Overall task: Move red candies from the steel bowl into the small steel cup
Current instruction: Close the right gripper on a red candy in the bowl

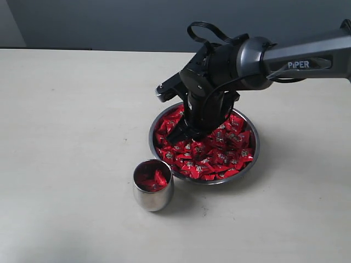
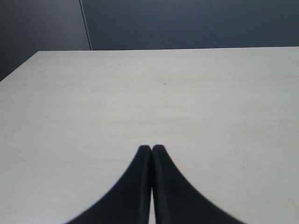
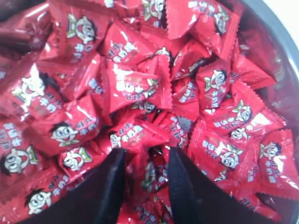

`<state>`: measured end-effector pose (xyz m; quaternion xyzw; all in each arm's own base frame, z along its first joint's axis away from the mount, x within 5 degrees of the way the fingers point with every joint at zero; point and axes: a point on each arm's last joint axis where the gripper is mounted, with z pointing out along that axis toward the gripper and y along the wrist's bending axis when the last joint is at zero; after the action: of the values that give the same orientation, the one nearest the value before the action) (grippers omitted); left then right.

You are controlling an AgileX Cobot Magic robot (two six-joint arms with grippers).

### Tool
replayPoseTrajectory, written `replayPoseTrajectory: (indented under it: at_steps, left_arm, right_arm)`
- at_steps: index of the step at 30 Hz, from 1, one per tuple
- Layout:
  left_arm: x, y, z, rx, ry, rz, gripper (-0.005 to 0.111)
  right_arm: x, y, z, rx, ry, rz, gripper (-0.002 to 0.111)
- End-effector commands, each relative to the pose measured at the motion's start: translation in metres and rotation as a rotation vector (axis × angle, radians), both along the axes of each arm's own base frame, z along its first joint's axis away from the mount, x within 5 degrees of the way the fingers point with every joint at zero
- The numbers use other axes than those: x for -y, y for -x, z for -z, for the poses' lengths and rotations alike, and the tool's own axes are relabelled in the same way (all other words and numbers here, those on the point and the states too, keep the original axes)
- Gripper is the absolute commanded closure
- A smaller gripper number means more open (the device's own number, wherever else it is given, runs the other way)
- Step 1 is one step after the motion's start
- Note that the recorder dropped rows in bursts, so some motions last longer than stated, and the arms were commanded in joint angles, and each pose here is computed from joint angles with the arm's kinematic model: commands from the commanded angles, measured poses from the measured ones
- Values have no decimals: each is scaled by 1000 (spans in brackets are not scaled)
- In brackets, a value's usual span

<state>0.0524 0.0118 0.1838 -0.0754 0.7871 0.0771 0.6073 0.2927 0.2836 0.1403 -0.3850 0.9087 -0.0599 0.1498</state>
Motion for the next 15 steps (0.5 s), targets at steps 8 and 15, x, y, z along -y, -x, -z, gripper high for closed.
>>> replayPoseTrajectory:
  at_steps: [8,15]
  left_arm:
    - [0,0,0,12,5,5,106]
    - [0,0,0,12,5,5,106]
  right_arm:
    - [0,-4,-2,21,-17,-12,78]
    - [-1,-4,-2,27,-19,-17,78]
